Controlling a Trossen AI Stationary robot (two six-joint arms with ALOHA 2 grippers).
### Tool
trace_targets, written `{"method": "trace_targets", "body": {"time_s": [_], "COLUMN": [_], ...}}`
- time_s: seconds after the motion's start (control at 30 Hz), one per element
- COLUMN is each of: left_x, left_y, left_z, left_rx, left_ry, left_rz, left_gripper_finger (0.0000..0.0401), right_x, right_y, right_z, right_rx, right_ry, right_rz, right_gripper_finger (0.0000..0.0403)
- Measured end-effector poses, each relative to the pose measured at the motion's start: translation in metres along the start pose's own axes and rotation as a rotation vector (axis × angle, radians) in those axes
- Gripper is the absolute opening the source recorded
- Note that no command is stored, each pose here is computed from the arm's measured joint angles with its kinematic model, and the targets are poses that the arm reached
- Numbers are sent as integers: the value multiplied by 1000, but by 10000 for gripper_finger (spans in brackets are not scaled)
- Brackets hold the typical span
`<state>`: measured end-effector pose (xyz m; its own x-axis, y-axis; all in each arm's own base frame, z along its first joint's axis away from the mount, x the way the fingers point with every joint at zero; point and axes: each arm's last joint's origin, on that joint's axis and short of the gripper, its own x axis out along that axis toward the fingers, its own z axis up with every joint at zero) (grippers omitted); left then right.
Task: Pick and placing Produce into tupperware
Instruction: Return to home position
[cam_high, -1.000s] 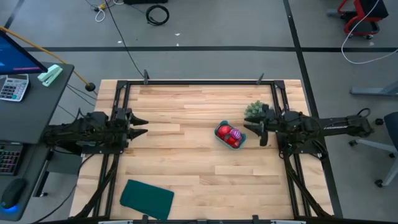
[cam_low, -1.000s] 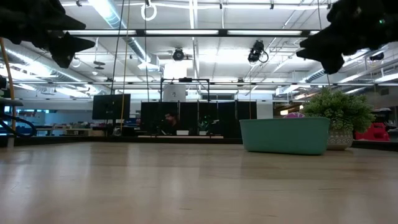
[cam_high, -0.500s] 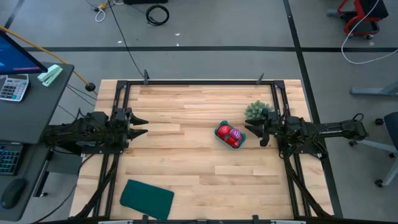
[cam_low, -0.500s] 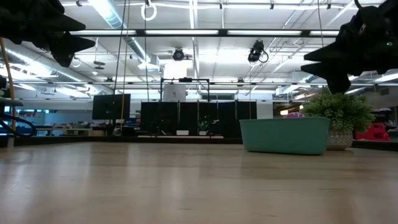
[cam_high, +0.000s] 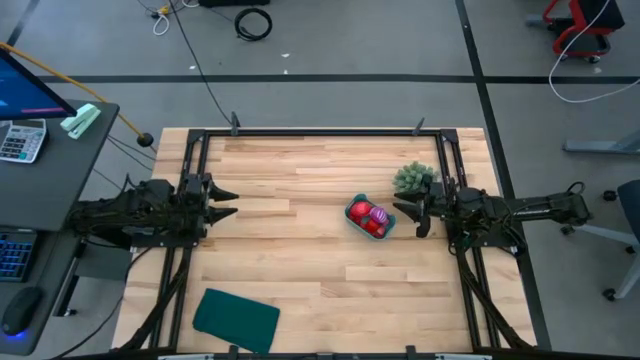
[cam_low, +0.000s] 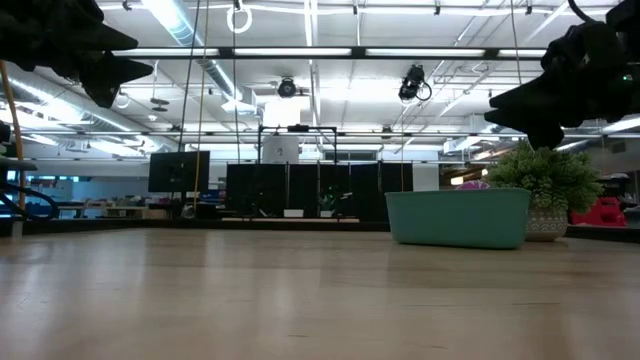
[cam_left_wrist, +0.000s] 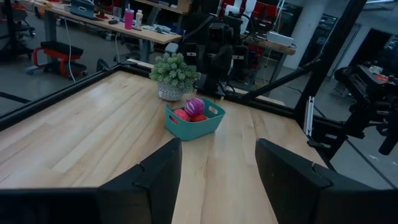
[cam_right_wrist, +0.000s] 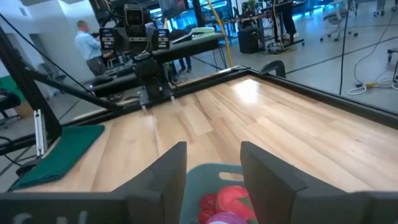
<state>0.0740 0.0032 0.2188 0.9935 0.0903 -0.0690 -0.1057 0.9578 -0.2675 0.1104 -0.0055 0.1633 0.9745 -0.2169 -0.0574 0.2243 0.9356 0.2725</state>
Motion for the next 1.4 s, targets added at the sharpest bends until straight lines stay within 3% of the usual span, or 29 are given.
{"method": "trace_targets", "body": {"time_s": [1.4], "left_x": [0], "left_y": [0], "left_z": [0], "left_rx": [0], "left_ry": [0], "left_rz": [0], "left_gripper_finger": [205], "right_x": [0], "right_y": [0], "right_z": [0], "right_rx": [3], "right_ry": [2], "right_rz": [0], "right_gripper_finger": [159]}}
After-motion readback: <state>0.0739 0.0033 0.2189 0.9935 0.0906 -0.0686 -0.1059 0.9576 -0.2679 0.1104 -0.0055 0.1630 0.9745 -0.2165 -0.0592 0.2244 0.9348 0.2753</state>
